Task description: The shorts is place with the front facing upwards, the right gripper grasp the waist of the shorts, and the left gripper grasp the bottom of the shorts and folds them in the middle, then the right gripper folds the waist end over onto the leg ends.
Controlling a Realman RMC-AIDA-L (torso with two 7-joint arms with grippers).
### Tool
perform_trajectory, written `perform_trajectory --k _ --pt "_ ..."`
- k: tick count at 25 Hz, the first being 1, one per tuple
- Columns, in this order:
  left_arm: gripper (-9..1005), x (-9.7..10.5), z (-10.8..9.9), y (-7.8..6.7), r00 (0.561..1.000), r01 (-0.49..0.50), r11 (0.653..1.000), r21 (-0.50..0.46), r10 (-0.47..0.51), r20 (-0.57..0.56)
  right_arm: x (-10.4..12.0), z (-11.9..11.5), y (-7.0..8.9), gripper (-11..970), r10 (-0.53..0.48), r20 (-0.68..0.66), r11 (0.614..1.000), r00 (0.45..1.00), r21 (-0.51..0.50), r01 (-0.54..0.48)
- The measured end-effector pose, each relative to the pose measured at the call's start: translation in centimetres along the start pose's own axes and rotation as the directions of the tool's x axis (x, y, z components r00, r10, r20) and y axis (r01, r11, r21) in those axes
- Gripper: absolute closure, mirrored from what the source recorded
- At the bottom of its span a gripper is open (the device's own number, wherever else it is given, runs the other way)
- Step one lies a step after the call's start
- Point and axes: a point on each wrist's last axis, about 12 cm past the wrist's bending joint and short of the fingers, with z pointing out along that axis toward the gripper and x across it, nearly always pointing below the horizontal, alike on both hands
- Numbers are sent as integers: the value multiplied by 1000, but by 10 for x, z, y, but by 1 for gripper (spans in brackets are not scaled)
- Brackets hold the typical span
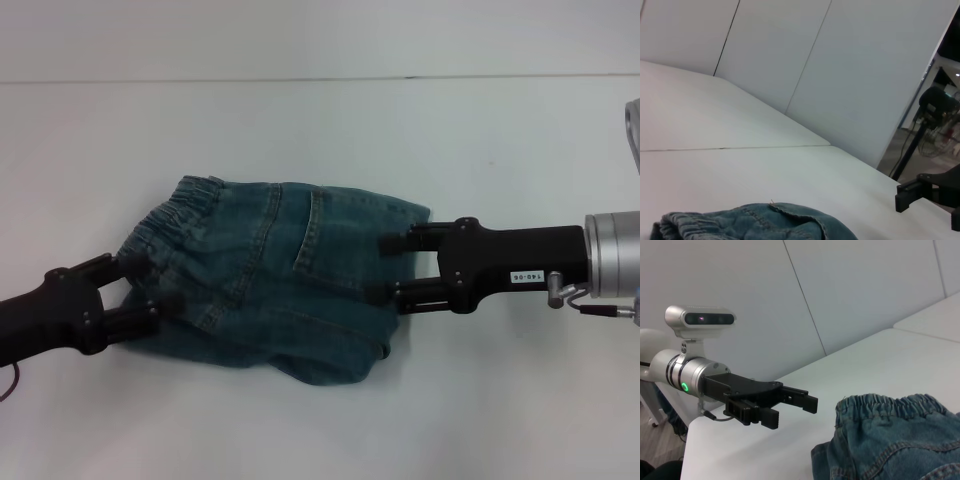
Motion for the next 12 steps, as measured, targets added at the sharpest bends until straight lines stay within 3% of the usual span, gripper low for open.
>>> perform_trajectory --k 12 --pt "122 -4 6 1 1000 -4 1000 11 4 1 -3 1 -1 163 -12 20 1000 1000 10 12"
